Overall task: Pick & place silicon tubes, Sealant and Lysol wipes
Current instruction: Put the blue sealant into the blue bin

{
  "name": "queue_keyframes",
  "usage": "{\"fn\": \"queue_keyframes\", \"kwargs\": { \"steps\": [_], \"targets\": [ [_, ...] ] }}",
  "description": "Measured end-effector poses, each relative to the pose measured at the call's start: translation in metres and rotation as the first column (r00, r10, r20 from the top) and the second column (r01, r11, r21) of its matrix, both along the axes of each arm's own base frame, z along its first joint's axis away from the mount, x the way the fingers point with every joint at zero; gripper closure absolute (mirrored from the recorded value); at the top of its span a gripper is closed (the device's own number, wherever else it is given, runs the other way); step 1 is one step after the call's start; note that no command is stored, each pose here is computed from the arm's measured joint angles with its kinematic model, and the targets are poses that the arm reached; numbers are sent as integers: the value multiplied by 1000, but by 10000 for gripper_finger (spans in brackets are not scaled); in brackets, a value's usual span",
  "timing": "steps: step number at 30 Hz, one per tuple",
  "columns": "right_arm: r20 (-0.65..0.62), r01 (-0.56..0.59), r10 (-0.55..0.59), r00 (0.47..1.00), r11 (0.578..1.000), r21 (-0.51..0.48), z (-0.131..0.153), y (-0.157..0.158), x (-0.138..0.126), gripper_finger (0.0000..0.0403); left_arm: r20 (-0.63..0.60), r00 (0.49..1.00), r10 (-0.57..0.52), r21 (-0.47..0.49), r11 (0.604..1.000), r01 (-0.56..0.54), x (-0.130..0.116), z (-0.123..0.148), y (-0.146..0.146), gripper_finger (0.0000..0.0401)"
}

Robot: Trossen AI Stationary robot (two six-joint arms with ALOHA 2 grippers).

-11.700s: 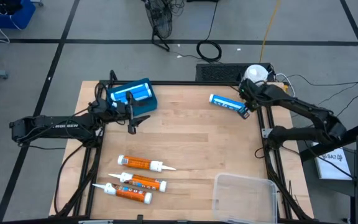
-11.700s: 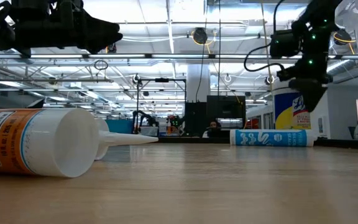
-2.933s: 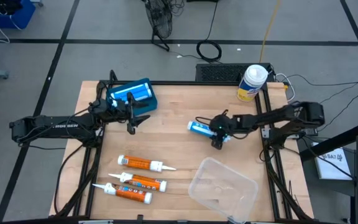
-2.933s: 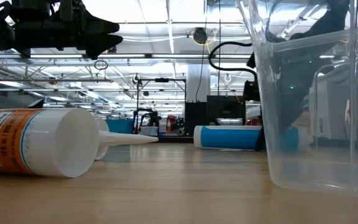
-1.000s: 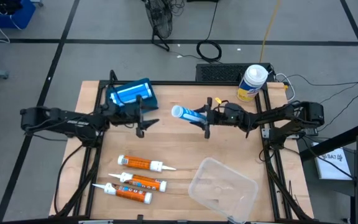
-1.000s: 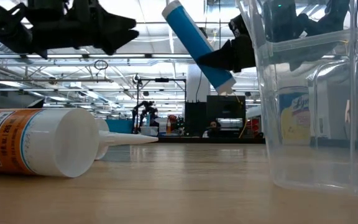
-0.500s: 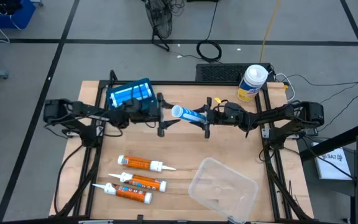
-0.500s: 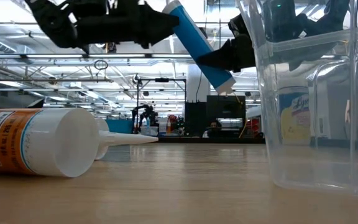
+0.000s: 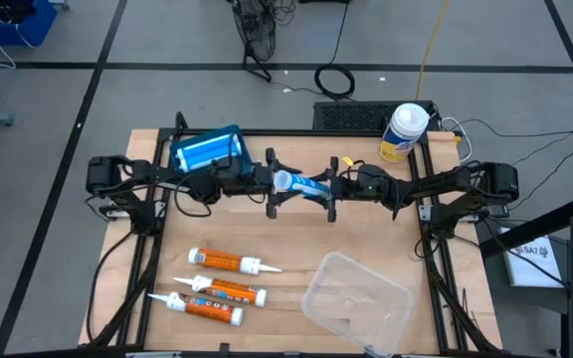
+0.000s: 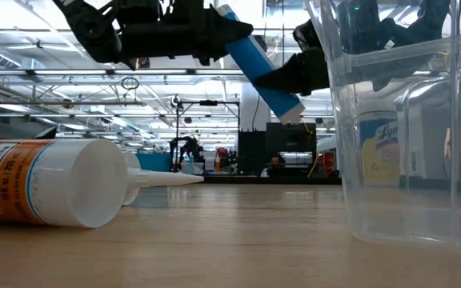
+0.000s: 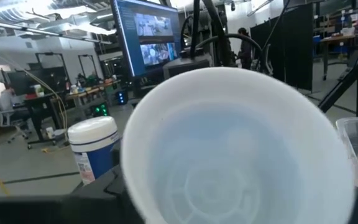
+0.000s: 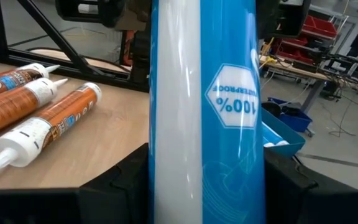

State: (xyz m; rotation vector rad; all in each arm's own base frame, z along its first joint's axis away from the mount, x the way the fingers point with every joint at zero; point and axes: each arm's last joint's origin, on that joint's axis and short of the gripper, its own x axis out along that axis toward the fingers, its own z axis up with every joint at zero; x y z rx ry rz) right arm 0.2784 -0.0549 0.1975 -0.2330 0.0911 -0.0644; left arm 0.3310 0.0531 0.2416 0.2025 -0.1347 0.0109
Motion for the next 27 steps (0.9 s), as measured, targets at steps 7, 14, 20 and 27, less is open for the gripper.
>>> {"fn": "queue_keyframes", "kwargs": {
  "steps": [7, 14, 20, 27],
  "targets": [
    [-5, 1, -1, 1000, 1000, -9, 0, 0, 0, 202, -16, 1000, 5, 41, 999, -4, 0, -1, 0, 188],
    [5, 13, -13, 1000, 998, 55, 1, -1, 0, 108, -128, 984, 126, 108, 988, -112, -23, 22, -1, 188],
    [-18, 3, -1, 1000, 998, 61, -2, 0, 0, 70, -226, 800, 556, 216, 829, -515, -73, 56, -3, 188],
    [-13, 3, -2, 1000, 999, 51, -1, 0, 0, 85, -453, 514, 728, 148, 630, -762, -124, 87, 1, 188]
  ]
}}
